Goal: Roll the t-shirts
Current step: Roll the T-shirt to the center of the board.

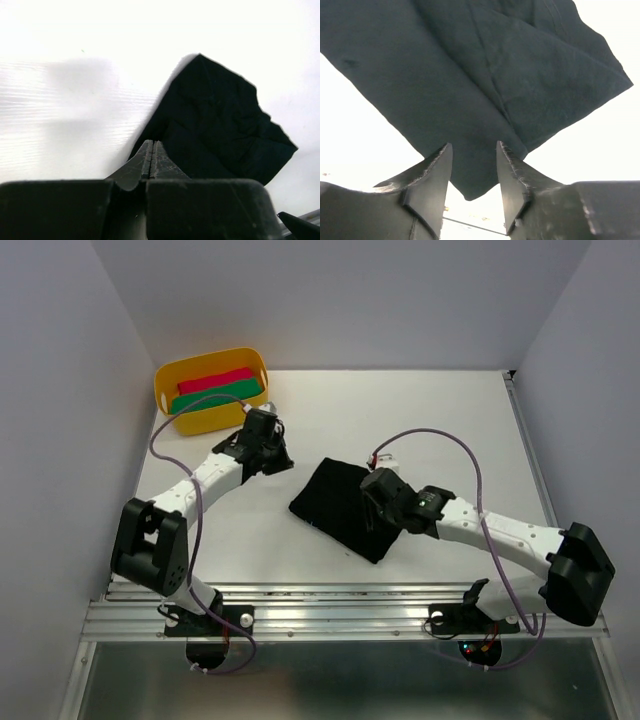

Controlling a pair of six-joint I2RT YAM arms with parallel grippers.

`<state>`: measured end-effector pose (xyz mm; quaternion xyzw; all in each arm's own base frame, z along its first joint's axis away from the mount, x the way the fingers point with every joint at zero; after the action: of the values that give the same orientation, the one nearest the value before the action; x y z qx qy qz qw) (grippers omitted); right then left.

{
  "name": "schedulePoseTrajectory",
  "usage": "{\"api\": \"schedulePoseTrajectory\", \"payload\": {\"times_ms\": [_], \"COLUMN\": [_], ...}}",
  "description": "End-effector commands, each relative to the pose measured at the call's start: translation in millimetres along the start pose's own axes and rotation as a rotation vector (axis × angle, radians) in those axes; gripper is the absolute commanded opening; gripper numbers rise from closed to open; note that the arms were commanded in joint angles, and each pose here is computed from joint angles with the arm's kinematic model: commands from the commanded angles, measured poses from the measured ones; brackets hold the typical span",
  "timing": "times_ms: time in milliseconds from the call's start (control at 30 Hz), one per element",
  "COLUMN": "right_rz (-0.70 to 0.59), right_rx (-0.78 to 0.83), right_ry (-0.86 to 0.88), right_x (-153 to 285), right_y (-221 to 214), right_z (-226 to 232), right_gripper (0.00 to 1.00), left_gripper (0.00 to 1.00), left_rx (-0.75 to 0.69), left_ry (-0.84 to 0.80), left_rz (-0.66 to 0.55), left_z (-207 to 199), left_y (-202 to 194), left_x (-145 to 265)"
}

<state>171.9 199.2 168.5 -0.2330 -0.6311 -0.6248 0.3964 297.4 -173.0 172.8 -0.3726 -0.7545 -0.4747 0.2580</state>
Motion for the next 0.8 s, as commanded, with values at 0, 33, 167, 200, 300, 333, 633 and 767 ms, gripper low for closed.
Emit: {"api": "schedulePoseTrajectory", "payload": {"times_ms": [0, 33, 167, 200, 300, 333, 633, 767], "right_rz": [-0.051, -0.047, -0.027, -0.023, -0.004, -0.004, 0.011, 0.007], "right_rx": [0.163, 0.207, 0.335, 0.362, 0.459, 0.48, 0.594, 0.618], "right_ry": [-0.03, -0.024, -0.036, -0.03, -0.002, -0.001, -0.114, -0.137], "right_x": [18.9, 20.2, 19.0, 18.2, 13.6, 11.7, -26.6, -41.6], "right_y": [7.7, 2.2, -12.4, -15.9, -28.4, -31.3, -52.2, -59.0], "right_z": [4.0, 11.1, 27.7, 31.7, 47.6, 51.7, 63.2, 63.2], "right_gripper": [0.5, 0.53, 0.64, 0.66, 0.69, 0.7, 0.67, 0.57], "left_gripper": [0.0, 0.0, 0.0, 0.0, 0.0, 0.0, 0.0, 0.0], "left_rx": [0.024, 0.028, 0.047, 0.051, 0.06, 0.065, 0.09, 0.094], "left_ry": [-0.005, 0.001, 0.017, 0.02, 0.023, 0.026, 0.003, -0.001], "left_rz": [-0.126, -0.128, -0.144, -0.146, -0.142, -0.135, -0.088, -0.077], "left_z": [7.8, 11.6, 22.5, 24.4, 29.3, 31.9, 39.3, 42.4], "left_y": [33.7, 33.9, 35.2, 34.7, 30.6, 27.8, 10.8, 5.9], "left_x": [43.7, 46.5, 56.7, 57.6, 58.8, 57.6, 48.8, 46.5]}}
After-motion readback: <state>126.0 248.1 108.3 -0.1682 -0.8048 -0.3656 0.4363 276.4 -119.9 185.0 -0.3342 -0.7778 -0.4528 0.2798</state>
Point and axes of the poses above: each gripper's point midway between its finger pads, its own x axis back along the fingers, its own z axis along the line the jaws close on, y = z × x, the point moved 9 cm from there along x, back along the fingers
